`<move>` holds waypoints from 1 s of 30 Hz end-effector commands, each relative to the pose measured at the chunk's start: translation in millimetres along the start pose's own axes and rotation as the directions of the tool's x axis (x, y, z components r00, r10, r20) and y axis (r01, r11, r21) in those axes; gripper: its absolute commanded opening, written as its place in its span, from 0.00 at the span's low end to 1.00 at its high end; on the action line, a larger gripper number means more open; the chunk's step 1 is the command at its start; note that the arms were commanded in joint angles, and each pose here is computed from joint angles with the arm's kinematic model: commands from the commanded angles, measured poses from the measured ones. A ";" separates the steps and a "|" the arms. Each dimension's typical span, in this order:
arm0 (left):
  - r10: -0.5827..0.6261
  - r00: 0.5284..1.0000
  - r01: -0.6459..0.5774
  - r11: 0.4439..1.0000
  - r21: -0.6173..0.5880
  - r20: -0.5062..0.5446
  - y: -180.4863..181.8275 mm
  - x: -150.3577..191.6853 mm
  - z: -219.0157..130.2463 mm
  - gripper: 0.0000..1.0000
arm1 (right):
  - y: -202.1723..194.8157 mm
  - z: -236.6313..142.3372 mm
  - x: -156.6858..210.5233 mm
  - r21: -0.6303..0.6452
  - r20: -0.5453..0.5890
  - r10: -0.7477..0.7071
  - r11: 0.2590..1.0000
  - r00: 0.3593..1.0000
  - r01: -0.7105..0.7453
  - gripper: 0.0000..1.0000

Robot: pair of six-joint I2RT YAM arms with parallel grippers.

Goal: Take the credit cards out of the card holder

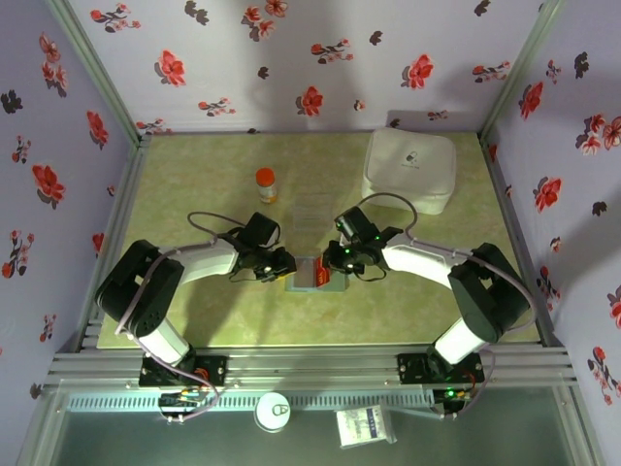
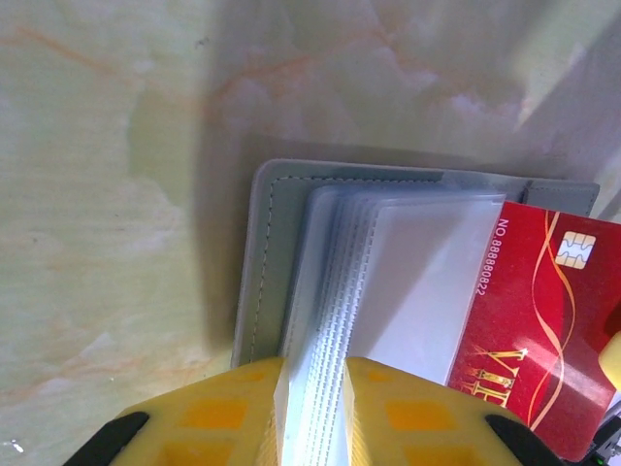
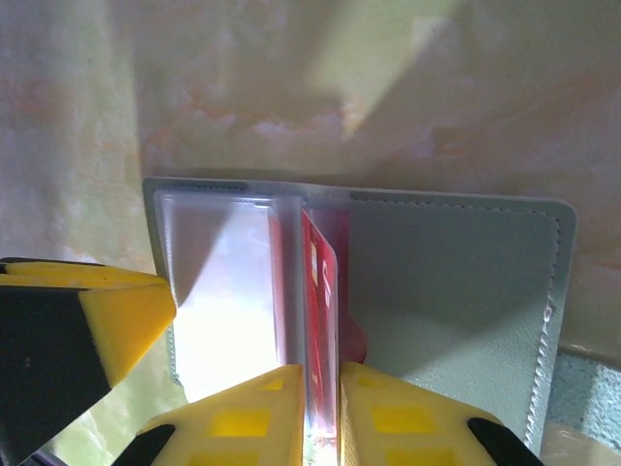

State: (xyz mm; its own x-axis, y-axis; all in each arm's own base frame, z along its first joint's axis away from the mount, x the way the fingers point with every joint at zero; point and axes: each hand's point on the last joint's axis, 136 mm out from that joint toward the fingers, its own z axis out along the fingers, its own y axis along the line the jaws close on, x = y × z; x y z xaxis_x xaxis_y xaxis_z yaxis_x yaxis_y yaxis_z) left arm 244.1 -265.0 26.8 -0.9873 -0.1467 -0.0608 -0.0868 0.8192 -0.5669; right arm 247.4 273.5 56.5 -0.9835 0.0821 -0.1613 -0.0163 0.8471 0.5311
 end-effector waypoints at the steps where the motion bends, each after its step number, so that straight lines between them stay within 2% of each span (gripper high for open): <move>1: -0.026 0.999 0.025 1.000 -0.010 -0.026 8.6 6.8 4.4 0.21 | -1.0 0.0 1.3 0.031 -0.006 0.004 1.000 1.000 -0.003 0.17; 14: -0.029 0.999 0.028 0.999 -0.017 -0.030 10.0 7.1 5.9 0.21 | -2.4 -6.6 9.1 0.034 -0.012 0.030 0.999 0.999 -0.030 0.18; 30: -0.023 1.000 0.022 1.000 -0.008 -0.020 4.5 4.7 1.0 0.21 | -0.8 -14.2 5.7 0.034 0.014 0.014 0.999 1.000 -0.014 0.04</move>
State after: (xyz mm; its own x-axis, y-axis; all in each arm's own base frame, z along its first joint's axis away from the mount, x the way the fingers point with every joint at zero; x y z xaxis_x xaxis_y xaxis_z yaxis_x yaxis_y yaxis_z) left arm 244.0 -265.7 26.2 -0.9870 -0.1498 -0.0585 -0.0899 0.8157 -0.5714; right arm 240.7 272.0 60.9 -0.9848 0.0969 -0.1442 0.0064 0.8498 0.5271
